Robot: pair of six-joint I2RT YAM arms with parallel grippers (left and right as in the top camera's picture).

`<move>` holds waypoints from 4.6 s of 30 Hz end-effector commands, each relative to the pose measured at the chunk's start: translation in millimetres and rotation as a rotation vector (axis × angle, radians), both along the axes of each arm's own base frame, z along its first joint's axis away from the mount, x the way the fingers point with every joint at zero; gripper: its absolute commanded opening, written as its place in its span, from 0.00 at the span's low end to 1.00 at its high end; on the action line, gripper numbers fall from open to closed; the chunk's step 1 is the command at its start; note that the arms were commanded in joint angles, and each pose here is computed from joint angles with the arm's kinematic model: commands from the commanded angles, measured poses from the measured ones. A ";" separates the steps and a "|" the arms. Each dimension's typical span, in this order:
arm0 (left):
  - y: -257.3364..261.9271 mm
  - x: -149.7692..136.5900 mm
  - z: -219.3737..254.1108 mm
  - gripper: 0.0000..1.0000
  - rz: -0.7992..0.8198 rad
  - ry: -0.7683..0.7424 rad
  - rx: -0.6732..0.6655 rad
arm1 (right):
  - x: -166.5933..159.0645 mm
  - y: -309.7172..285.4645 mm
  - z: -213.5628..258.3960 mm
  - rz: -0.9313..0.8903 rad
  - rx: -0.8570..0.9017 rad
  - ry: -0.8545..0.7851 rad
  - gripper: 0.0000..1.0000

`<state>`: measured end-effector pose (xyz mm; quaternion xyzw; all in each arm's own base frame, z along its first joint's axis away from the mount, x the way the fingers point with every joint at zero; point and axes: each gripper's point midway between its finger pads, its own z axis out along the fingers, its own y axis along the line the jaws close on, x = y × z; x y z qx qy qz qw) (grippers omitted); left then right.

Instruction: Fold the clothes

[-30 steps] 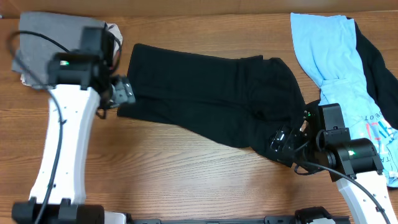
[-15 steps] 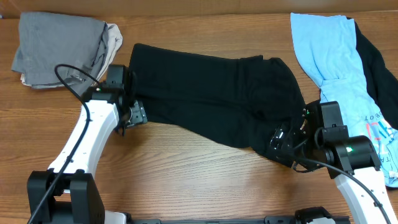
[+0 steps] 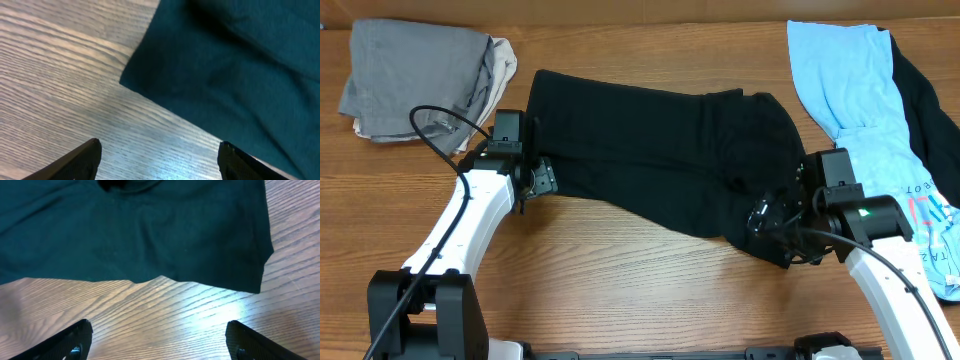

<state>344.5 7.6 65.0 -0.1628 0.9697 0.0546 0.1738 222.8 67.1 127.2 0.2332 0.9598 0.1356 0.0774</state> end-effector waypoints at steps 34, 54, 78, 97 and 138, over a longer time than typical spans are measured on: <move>37.4 8.8 -66.1 0.04 0.133 0.088 0.024 | 4.5 -2.2 -4.4 0.013 -0.027 -0.002 0.88; 61.2 -78.7 -75.6 0.04 0.222 0.489 0.007 | 17.4 2.6 6.6 0.077 -0.018 -0.072 0.87; 29.2 121.9 82.1 0.77 -0.151 0.006 -0.034 | 175.4 26.4 84.0 0.396 -0.116 -0.341 0.94; 67.2 177.0 -30.5 0.80 -0.020 0.007 0.013 | 186.8 28.2 70.9 0.424 -0.125 -0.339 0.94; 69.1 173.8 -91.4 0.38 0.162 0.056 0.002 | 202.5 30.6 60.6 0.422 -0.126 -0.356 0.94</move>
